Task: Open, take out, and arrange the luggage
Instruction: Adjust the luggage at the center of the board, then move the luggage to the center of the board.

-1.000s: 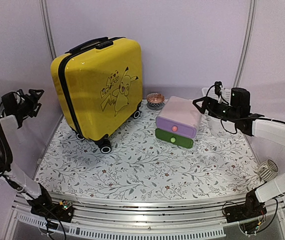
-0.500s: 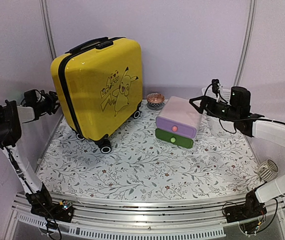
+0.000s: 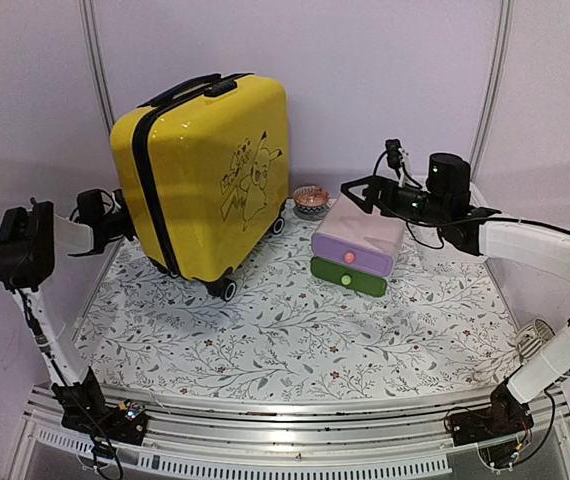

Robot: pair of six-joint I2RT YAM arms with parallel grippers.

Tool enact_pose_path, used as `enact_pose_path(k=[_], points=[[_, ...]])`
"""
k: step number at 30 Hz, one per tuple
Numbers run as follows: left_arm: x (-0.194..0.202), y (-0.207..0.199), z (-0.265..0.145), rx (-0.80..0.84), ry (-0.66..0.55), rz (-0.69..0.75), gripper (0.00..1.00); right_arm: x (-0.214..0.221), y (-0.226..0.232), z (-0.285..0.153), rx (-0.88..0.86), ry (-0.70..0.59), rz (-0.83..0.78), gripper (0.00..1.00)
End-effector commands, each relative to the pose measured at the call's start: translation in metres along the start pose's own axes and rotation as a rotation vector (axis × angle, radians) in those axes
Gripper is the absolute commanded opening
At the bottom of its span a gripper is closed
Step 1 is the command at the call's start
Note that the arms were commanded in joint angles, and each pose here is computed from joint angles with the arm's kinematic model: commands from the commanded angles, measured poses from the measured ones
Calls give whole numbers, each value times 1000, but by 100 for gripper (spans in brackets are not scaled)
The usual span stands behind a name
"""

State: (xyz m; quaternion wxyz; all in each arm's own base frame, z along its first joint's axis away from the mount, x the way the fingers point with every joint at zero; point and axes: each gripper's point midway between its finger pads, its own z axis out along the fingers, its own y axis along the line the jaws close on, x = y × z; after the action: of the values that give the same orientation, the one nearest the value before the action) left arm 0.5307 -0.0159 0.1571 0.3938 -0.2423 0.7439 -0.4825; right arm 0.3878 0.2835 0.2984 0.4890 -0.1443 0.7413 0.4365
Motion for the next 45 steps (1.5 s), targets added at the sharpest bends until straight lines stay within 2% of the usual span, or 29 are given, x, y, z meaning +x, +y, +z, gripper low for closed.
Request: enact_pose_path(k=[1, 9, 16, 21, 25, 29, 33, 38, 45], points=[[53, -13, 10, 86, 116, 10, 70, -4, 29, 29, -81, 8, -11, 98], [117, -39, 10, 145, 194, 9, 71, -6, 64, 72, -199, 30, -28, 98], [152, -60, 0, 199, 219, -5, 71, -22, 84, 74, -289, 2, -32, 98], [128, -72, -24, 198, 132, 17, 70, -17, 96, 71, -357, 33, -26, 98], [100, -96, -42, 112, 74, 129, 71, -12, 96, 66, -366, 40, -29, 98], [61, -156, -71, 2, -54, 340, 73, -12, 94, 64, -349, 32, -34, 98], [31, -236, -98, -5, -157, 500, 75, -13, 94, 64, -347, 34, -33, 98], [36, -317, -82, 7, -83, 637, 75, -10, 90, 67, -325, 54, -33, 98], [53, -371, -56, -131, -39, 786, 76, -9, 87, 65, -293, 70, -44, 98]])
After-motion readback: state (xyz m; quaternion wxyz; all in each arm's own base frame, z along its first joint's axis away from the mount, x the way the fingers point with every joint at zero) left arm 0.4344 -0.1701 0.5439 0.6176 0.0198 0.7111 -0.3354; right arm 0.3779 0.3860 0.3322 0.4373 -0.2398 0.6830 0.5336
